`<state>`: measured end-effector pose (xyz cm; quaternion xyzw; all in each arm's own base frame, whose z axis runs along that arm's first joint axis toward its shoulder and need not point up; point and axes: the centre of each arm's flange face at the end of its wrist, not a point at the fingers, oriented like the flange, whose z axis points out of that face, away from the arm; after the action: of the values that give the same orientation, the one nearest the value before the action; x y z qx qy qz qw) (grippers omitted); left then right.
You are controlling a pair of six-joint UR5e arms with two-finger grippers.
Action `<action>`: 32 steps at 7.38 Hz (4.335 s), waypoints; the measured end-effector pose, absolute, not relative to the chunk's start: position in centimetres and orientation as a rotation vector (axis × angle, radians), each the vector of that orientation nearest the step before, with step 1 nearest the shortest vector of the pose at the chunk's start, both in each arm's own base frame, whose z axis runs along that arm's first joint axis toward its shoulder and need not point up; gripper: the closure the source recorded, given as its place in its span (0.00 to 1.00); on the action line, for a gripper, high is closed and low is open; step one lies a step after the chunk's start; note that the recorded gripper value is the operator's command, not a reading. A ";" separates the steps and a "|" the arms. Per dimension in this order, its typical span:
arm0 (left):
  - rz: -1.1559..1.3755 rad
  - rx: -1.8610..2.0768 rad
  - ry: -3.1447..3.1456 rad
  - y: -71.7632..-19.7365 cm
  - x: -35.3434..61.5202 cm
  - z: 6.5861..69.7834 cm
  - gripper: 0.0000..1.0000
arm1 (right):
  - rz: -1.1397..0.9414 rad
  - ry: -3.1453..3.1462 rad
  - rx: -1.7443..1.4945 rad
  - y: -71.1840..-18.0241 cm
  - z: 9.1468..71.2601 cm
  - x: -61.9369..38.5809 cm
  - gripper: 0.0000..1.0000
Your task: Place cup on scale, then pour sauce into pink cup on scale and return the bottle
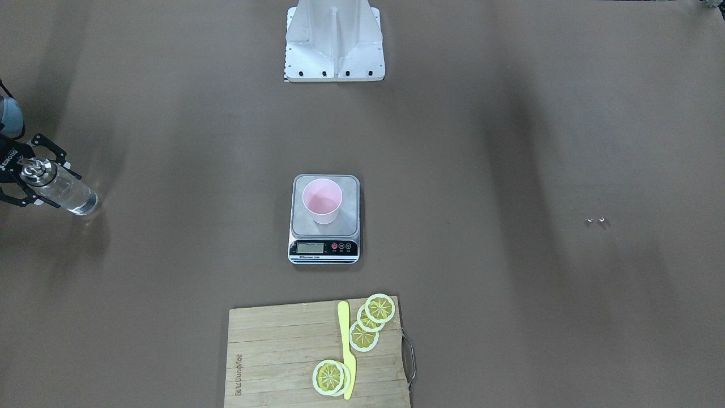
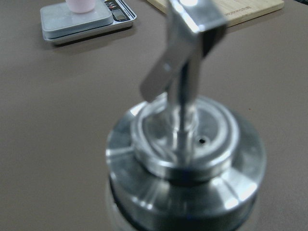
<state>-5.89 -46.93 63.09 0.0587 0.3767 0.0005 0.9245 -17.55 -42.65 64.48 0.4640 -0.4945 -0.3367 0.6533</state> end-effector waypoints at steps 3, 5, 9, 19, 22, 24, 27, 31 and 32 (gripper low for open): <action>0.001 0.121 0.772 -47.2 -5.9 63.1 0.01 | -0.764 -1.122 1.063 -43.0 64.6 -17.7 0.34; 0.001 0.121 0.772 -47.2 -5.9 63.1 0.01 | -0.764 -1.123 1.064 -43.0 64.6 -17.7 0.29; -0.001 0.119 0.773 -47.3 -5.9 63.0 0.01 | -0.762 -1.122 1.064 -43.0 64.6 -17.7 0.14; 0.001 0.130 0.774 -47.7 -5.9 62.4 0.01 | -0.683 -1.159 0.938 -37.7 69.2 -10.3 0.00; 0.002 0.133 0.774 -48.2 -5.9 62.1 0.01 | -0.482 -1.247 0.710 -38.5 69.5 -3.3 0.00; 0.004 0.139 0.772 -48.8 -5.9 61.7 0.01 | -0.323 -1.254 0.565 -41.6 68.8 -1.0 0.00; 0.003 0.137 0.774 -48.5 -5.8 61.9 0.01 | -0.137 -1.195 0.438 -49.2 66.5 -0.6 0.00; 0.012 0.157 0.779 -48.6 -5.8 60.9 0.01 | -0.063 -0.972 0.319 -59.4 64.6 2.1 0.00; 0.013 0.159 0.778 -48.7 -5.8 60.8 0.01 | -0.088 -0.913 0.303 -61.1 64.2 3.2 0.00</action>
<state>-5.82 -48.66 60.82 0.0774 0.3790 0.0062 0.9221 3.19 -61.12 64.24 0.1455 -0.4389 -0.0421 0.8857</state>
